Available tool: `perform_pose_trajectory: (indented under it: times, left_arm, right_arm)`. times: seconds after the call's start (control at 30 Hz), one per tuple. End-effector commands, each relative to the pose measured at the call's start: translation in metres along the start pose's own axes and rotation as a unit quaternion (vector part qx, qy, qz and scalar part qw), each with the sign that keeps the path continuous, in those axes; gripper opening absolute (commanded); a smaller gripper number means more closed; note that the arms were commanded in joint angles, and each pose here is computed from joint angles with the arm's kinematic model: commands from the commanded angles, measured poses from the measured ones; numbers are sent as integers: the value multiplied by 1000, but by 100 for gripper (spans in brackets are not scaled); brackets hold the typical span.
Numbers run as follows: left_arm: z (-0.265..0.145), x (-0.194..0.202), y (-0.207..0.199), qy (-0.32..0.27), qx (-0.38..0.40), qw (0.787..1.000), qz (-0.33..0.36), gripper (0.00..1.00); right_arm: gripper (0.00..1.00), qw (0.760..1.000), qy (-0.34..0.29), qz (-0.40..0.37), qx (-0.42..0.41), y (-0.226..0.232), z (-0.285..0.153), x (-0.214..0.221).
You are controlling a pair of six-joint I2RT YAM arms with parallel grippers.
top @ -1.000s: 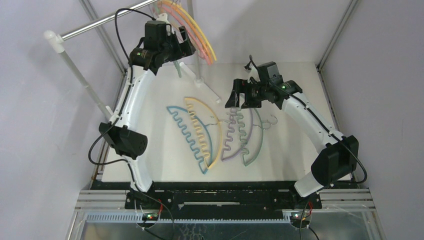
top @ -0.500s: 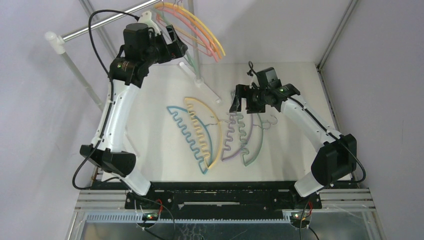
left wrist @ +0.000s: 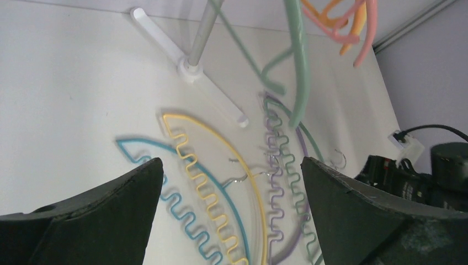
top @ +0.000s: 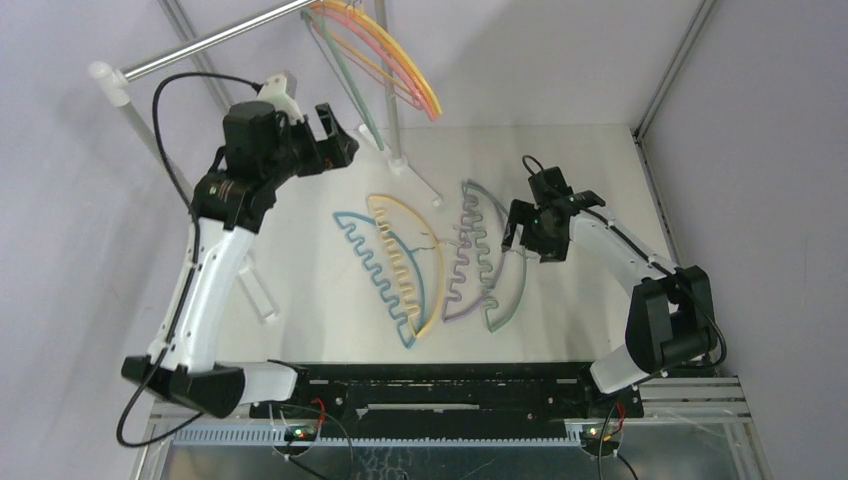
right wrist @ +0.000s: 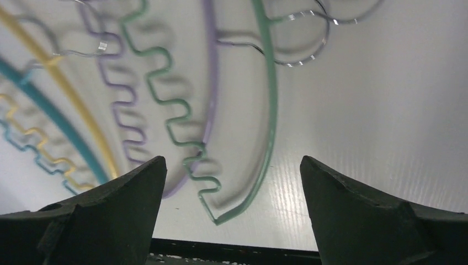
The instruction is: Organize the hangers
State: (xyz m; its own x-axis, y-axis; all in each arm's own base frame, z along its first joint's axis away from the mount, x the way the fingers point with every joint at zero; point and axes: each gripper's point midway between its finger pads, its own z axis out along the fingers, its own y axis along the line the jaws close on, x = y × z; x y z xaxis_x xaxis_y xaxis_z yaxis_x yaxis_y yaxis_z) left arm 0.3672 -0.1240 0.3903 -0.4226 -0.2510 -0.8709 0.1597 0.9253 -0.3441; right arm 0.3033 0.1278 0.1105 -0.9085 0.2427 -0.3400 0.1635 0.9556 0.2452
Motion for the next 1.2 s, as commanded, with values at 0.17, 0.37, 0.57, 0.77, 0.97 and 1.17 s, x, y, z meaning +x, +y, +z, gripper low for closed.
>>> perform_pose_trajectory:
  times: [0.17,0.37,0.57,0.77,0.97,1.17]
  left_arm:
    - [-48,31,2,-28,31,999,-9,99]
    - [-49,66,9,2,32,999,-25,99]
    - [-50,100,11,33,36,998,-33,95]
    - [-57,126,14,46,38,997,-41,94]
    - [-59,129,-11,44,82,995,-22,92]
    - [-61,125,-47,30,118,992,25,92]
  right_arm:
    - [81,996,36,59,52,-28,37,40]
    - [60,995,45,68,57,-30,59,49]
    - [29,994,46,69,67,-31,82,42]
    - [0,995,59,57,50,-20,86,42]
    - [0,998,22,43,-28,32,37,26]
    - [0,996,-24,19,-86,87,-10,2]
